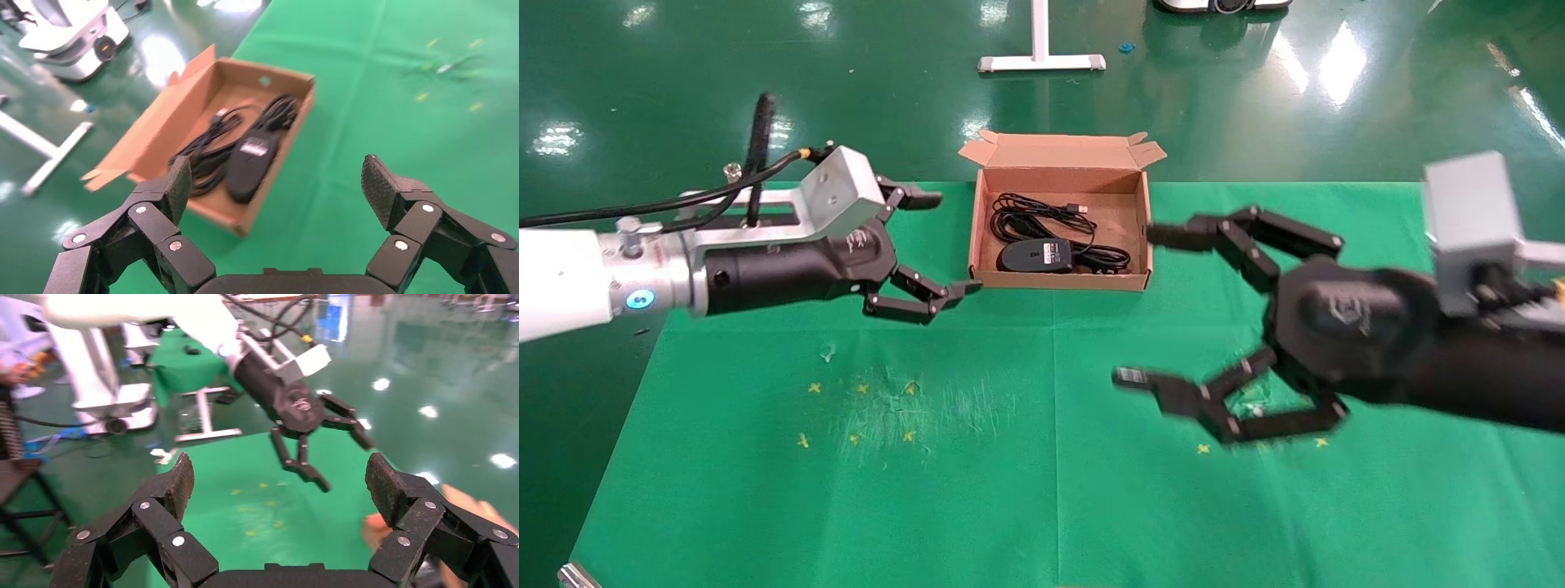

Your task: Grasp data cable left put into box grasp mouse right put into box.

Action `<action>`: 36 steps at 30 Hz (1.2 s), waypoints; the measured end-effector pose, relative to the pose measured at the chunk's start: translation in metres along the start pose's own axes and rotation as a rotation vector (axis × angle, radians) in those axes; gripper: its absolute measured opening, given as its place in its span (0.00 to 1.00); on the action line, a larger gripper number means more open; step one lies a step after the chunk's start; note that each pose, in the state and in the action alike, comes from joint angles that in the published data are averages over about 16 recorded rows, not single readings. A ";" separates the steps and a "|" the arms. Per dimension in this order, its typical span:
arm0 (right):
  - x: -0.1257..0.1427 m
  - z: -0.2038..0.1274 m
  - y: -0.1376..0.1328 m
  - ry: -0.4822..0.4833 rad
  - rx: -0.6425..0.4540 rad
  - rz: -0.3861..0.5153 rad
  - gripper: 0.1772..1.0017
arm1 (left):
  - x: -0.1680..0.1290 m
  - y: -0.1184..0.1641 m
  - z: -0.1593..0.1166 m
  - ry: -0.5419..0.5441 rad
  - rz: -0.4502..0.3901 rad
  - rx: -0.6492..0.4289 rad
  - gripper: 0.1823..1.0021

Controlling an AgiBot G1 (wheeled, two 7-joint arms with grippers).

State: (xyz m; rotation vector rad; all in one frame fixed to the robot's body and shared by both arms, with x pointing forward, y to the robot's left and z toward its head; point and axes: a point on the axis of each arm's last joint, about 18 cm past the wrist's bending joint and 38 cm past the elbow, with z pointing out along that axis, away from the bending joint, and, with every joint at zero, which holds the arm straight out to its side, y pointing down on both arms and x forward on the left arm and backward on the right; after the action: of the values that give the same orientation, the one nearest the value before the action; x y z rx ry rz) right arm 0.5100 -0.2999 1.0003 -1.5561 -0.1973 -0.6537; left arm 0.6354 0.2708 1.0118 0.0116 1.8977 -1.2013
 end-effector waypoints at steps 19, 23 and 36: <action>-0.032 -0.012 -0.010 -0.092 -0.008 0.042 1.00 | 0.059 -0.018 -0.062 0.192 -0.168 0.257 1.00; -0.032 -0.012 -0.010 -0.092 -0.008 0.042 1.00 | 0.071 -0.024 -0.078 0.231 -0.183 0.305 1.00; -0.032 -0.012 -0.010 -0.093 -0.008 0.042 1.00 | 0.101 -0.038 -0.123 0.334 -0.188 0.415 1.00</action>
State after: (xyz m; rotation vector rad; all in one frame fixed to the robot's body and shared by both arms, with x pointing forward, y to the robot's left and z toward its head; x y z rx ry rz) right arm 0.4749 -0.3022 0.9920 -1.5957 -0.2313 -0.5507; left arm 0.4756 0.2998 0.9923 0.2784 1.9238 -1.7977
